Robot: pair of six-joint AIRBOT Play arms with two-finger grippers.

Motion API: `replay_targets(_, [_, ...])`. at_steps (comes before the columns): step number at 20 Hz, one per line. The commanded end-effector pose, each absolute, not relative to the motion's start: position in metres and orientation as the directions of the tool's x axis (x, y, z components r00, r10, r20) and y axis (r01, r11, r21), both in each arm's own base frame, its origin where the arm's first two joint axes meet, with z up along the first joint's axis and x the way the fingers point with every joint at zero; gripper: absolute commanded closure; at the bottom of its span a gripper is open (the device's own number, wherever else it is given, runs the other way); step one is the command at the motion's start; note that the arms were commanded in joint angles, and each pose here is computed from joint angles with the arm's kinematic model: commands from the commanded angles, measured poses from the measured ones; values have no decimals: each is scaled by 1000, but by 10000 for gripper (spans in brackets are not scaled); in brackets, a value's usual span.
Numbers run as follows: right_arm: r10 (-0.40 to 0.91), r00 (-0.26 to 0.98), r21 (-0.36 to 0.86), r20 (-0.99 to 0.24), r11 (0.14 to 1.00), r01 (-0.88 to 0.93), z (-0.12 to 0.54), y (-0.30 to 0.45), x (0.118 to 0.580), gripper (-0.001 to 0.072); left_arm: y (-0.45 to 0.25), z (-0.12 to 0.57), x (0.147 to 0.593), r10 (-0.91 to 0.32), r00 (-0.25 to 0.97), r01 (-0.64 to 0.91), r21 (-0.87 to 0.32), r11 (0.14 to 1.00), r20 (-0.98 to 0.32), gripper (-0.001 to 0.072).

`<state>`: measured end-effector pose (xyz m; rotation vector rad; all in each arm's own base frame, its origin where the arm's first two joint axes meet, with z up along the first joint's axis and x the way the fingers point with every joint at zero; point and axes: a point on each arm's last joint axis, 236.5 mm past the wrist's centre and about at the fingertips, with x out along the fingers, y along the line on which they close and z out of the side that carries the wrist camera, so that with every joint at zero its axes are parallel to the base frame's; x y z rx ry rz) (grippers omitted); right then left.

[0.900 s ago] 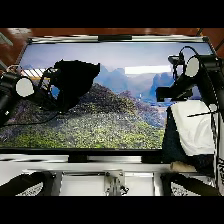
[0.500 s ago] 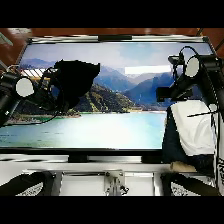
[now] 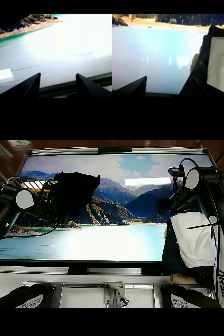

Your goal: Fold the shirts.

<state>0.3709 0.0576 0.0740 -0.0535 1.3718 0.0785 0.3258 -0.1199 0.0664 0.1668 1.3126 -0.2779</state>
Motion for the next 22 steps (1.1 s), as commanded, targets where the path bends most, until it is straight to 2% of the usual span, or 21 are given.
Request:
replay_targets(1, [60,206,43,-977,995,-87,75,66,373,40,-121,66,329,-111,239,295,-37,955,-965,176])
replay_targets(5, [71,176,56,-982,994,-89,74,69,366,41,-133,71,356,-156,335,296,-53,954,-929,176])
replay_targets(10, [75,191,58,-979,994,-92,75,70,370,41,-145,62,360,-193,318,294,-97,951,-928,192])
replay_targets(11, [76,198,59,-977,994,-92,75,70,371,41,-145,59,361,-190,314,270,-105,957,-930,286])
replay_targets(12, [77,202,59,-976,994,-92,75,70,372,41,-143,55,364,-181,315,252,-101,962,-932,482])
replay_targets(13, [78,206,60,-976,994,-92,75,71,373,41,-143,52,368,-179,318,248,-101,963,-931,539])
replay_targets(15, [79,213,60,-974,994,-92,76,71,375,41,-146,47,380,-186,342,247,-103,964,-921,539])
replay_targets(17, [84,234,64,-969,994,-93,77,72,380,41,-154,47,411,-209,438,246,-107,963,-874,536])
replay_targets(18, [89,243,68,-966,993,-93,78,73,382,41,-153,52,435,-219,508,234,-111,966,-833,495])
replay_targets(19, [94,251,72,-963,993,-93,78,74,384,41,-146,56,456,-215,549,207,-118,971,-808,494])
replay_targets(20, [96,258,74,-961,993,-94,79,75,386,41,-133,58,477,-199,570,171,-122,978,-797,418])
replay_targets(22, [98,277,75,-956,993,-94,80,75,390,41,-103,54,512,-158,587,102,-122,987,-794,396])
